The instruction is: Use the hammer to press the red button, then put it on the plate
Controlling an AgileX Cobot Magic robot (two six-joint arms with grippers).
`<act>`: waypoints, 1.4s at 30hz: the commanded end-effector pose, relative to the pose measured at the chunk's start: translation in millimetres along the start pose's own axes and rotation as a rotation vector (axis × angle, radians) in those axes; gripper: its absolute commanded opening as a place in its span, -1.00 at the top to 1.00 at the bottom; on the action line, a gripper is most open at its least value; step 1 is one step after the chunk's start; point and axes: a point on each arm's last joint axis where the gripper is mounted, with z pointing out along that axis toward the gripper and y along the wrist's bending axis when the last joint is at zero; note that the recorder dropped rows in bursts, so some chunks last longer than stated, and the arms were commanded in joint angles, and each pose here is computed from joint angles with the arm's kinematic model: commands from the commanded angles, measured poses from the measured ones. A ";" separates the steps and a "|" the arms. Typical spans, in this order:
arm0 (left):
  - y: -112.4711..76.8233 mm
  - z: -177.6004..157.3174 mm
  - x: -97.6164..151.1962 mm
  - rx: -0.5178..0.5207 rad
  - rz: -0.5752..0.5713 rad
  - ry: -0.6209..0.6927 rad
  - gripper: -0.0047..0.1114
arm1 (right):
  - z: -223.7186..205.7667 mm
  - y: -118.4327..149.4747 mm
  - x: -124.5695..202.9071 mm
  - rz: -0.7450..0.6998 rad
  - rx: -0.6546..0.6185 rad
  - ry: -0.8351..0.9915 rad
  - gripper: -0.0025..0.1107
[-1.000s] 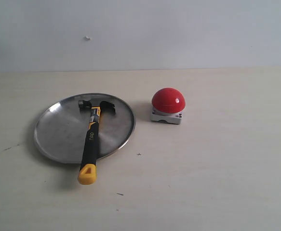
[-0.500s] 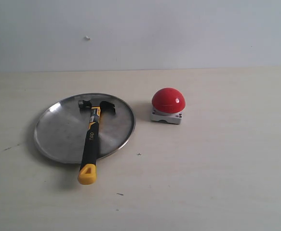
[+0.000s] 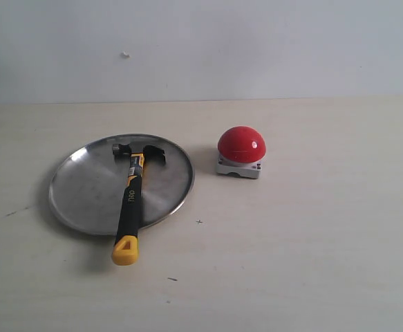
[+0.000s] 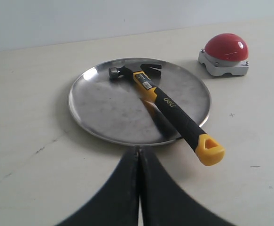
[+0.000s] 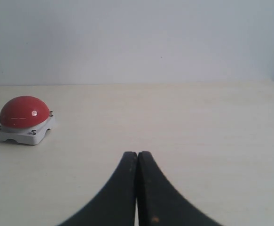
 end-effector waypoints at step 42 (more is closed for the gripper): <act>27.3 -38.2 16.2 -0.468 -0.141 -0.143 0.92 | 0.0 -0.2 0.9 0.006 0.004 -0.005 0.96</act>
